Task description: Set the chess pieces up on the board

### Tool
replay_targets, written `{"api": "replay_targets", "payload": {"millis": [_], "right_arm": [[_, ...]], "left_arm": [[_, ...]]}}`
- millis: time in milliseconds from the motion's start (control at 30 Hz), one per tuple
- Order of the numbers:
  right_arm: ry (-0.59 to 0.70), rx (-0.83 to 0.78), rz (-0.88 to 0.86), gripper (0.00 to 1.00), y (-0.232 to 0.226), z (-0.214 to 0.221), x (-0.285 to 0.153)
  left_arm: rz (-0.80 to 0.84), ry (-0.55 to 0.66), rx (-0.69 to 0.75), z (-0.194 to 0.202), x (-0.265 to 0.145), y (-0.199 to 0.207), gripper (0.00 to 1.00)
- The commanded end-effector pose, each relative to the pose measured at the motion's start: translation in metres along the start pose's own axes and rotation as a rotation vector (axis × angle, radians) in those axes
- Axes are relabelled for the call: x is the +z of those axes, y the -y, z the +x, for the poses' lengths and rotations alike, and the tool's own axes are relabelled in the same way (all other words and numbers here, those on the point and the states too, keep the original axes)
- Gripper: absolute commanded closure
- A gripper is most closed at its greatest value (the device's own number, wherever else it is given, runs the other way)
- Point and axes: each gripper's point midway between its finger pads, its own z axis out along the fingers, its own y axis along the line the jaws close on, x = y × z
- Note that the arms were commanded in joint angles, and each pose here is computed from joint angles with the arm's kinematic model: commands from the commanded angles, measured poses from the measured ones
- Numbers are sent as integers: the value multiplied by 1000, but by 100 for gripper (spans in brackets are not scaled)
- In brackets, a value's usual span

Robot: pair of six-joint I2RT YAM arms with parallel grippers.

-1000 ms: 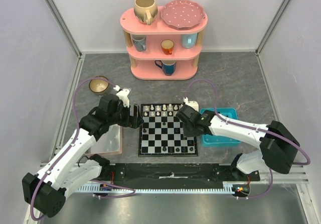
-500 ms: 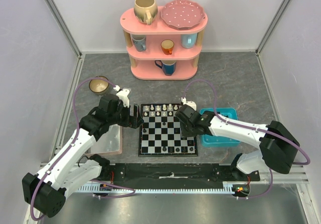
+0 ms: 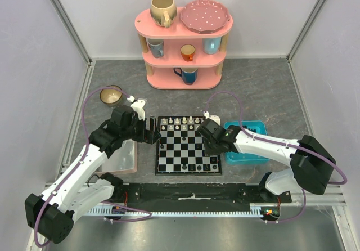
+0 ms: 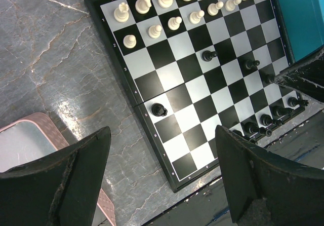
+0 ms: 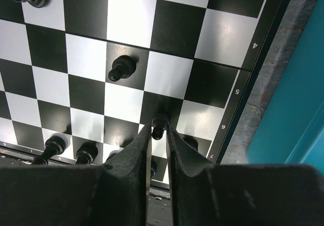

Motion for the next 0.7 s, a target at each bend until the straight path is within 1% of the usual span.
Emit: {"api": "replay_targets", "payload": {"millis": [0, 133, 267, 667], "right_arm": [[13, -4, -8, 78, -3, -4, 1], [14, -6, -11, 83, -3, -4, 1], [6, -16, -25, 84, -4, -2, -3], [-53, -95, -47, 85, -13, 14, -16]], "left_arm": [[26, 30, 41, -8, 0, 5, 11], [28, 29, 41, -7, 0, 5, 11], [30, 28, 42, -7, 0, 5, 11], [31, 30, 42, -8, 0, 6, 11]]}}
